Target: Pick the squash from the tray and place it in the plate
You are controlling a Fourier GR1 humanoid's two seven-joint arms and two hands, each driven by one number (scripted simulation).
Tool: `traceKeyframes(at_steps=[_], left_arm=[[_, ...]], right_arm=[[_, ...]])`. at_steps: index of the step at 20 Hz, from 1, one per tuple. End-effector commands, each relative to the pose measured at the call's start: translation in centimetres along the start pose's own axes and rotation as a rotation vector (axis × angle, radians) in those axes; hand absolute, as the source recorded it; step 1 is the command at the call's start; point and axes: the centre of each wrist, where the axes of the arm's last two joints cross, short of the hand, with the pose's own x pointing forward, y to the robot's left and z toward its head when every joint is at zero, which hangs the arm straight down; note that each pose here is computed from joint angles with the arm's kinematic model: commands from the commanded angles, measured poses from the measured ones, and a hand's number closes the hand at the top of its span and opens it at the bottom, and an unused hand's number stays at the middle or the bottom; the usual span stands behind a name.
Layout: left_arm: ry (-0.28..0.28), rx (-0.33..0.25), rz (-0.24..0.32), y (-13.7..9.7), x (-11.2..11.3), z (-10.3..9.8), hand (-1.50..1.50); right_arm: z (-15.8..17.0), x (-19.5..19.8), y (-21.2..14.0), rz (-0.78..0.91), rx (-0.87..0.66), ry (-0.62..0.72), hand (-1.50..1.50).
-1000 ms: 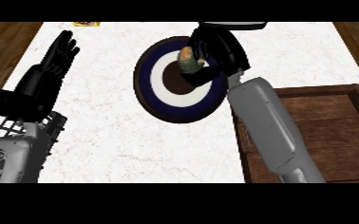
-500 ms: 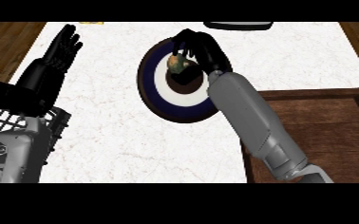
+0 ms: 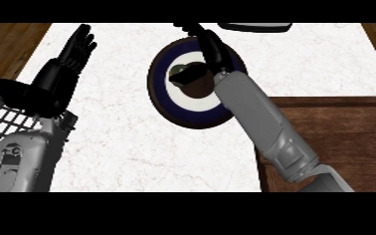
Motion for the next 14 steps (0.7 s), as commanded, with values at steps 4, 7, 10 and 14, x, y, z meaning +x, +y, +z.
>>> traceKeyframes(at_steps=[4, 7, 10, 14], left_arm=[[0.017, 0.029, -0.014, 2.5, -1.0, 1.6, 0.0], [0.013, 0.008, 0.008, 1.9, 0.7, 1.1, 0.0], [0.001, 0.045, -0.014, 2.3, 0.2, 1.6, 0.0], [0.015, 0.049, -0.007, 2.6, 0.1, 1.2, 0.0]], right_arm=[[-0.1, -0.7, -1.3, -0.279, -0.101, -0.053, -1.5], [0.5, -2.2, -1.3, -0.341, -0.137, -0.026, -1.5], [0.1, -3.4, -4.1, -0.396, -0.182, -0.004, -1.5], [1.0, -6.1, -9.0, -0.427, -0.206, 0.002, -1.5]])
